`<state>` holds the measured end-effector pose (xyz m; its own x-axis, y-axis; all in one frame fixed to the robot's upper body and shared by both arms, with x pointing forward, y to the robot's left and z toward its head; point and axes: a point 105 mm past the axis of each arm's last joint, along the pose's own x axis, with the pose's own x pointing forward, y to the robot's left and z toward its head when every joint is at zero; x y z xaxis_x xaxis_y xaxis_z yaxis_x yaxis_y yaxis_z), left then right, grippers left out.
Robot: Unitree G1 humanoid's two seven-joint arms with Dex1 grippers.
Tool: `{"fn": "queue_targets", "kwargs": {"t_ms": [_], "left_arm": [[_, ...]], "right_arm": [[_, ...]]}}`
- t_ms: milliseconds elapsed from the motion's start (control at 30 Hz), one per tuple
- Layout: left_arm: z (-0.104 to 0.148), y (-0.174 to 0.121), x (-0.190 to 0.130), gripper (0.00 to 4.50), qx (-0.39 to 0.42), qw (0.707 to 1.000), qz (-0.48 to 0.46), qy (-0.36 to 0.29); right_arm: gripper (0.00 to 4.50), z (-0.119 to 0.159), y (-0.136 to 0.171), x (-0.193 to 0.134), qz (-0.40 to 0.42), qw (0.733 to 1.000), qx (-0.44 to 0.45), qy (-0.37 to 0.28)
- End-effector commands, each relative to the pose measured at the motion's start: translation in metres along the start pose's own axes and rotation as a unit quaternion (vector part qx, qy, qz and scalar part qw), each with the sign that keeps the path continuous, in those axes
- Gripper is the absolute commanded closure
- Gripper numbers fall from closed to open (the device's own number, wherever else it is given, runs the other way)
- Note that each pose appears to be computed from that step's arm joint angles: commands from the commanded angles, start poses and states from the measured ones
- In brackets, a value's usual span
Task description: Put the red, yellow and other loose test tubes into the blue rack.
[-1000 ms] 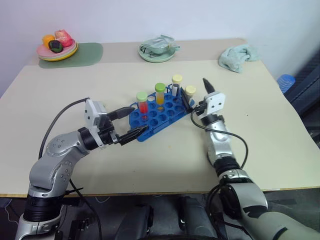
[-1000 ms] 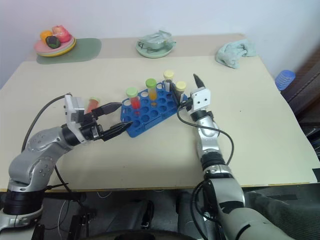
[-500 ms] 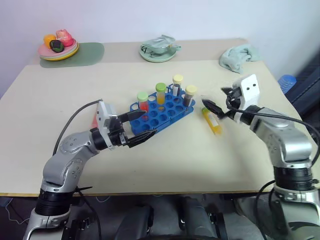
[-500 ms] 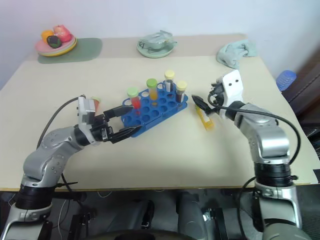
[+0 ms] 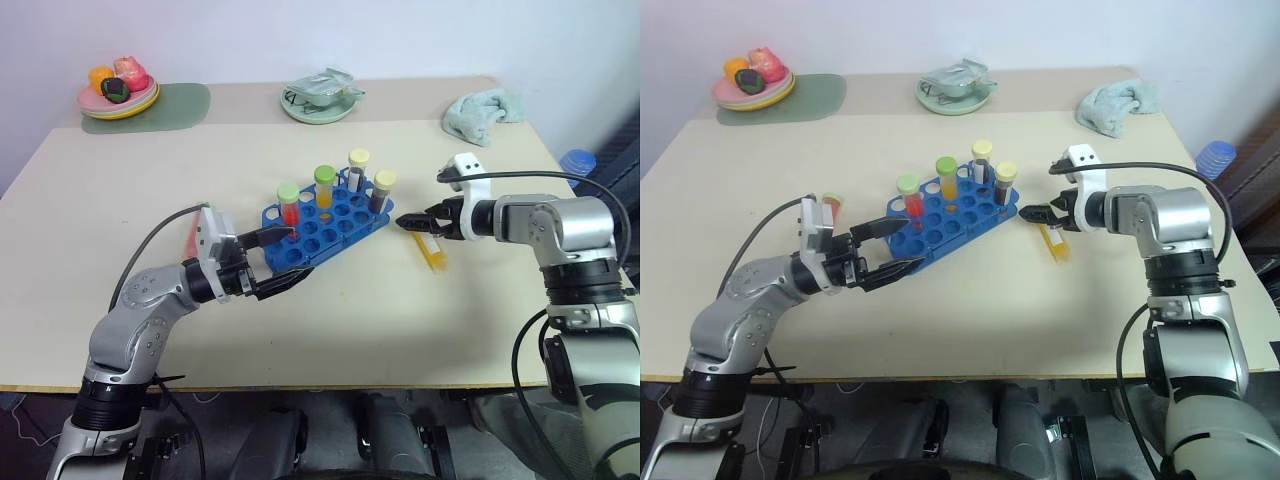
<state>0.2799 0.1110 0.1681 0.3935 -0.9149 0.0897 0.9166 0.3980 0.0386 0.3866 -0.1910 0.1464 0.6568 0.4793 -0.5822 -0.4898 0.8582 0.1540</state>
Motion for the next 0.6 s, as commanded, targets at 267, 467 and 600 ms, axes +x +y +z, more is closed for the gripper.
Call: {"fn": "queue_targets", "kwargs": {"t_ms": [267,467,600], "left_arm": [[0.004,-0.008,-0.005,0.26,0.022,1.0,0.011,-0.007],[0.005,-0.009,-0.002,0.26,0.021,1.0,0.012,-0.01],[0.005,-0.008,-0.002,0.26,0.019,1.0,0.014,-0.012]], "right_arm": [[0.05,-0.006,-0.018,0.006,-0.032,0.996,-0.061,0.057],[1.84,-0.016,-0.015,0.019,-0.028,0.991,-0.102,0.084],[3.23,-0.017,-0.002,0.021,-0.008,0.988,-0.136,0.077]]}}
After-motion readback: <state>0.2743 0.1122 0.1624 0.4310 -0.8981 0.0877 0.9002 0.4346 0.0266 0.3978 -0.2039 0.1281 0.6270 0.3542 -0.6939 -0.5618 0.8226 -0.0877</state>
